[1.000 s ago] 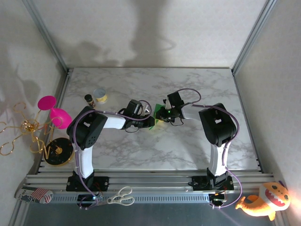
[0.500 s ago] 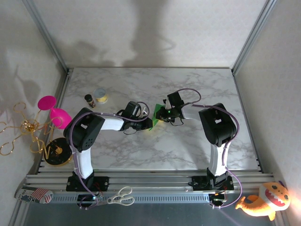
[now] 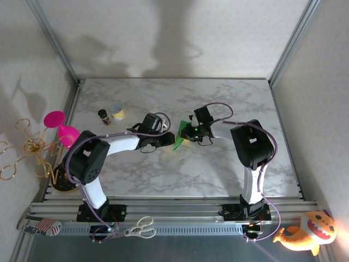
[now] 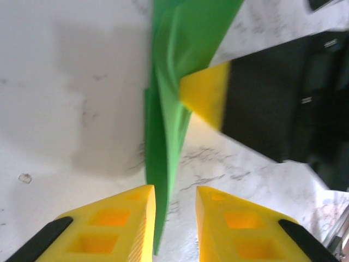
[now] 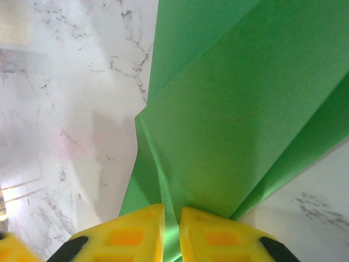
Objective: Fold a paper plane with a square sheet of paper (pick it up from the middle)
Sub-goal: Fifth fold the wing at the center of the table.
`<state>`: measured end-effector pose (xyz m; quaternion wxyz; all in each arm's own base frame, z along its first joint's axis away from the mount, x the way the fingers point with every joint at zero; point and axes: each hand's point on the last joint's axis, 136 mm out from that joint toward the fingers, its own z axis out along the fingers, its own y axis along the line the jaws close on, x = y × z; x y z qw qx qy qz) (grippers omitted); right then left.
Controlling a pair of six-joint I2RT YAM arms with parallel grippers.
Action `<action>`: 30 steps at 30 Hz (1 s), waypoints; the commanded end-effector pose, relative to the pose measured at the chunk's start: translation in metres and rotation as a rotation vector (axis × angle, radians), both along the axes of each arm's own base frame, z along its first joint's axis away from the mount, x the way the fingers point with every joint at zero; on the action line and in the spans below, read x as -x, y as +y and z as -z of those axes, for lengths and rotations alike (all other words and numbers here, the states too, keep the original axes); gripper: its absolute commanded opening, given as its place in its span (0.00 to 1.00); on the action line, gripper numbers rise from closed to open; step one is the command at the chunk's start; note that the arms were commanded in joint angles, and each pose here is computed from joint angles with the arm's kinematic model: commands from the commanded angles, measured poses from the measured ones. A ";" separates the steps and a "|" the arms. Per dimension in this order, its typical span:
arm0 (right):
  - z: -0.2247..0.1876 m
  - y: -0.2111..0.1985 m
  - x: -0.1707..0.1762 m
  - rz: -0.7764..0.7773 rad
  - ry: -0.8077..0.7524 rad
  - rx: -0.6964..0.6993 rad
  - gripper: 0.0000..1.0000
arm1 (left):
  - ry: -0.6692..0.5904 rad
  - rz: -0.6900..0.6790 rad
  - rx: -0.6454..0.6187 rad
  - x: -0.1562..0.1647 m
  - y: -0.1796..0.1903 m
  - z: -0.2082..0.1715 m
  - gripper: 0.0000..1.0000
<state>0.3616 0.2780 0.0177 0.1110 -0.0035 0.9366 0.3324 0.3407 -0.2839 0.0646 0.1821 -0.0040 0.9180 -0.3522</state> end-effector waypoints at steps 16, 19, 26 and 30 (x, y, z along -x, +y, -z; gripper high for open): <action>0.052 -0.031 0.010 0.054 0.082 0.167 0.19 | 0.065 0.070 0.116 0.005 -0.043 0.014 0.13; 0.053 -0.031 0.011 0.053 0.085 0.166 0.19 | 0.077 0.069 0.110 0.007 -0.043 0.020 0.13; 0.052 -0.031 0.010 0.053 0.085 0.162 0.19 | 0.102 0.067 0.105 0.012 -0.041 0.032 0.13; 0.052 -0.030 0.010 0.053 0.088 0.162 0.19 | 0.109 0.067 0.100 0.014 -0.041 0.036 0.13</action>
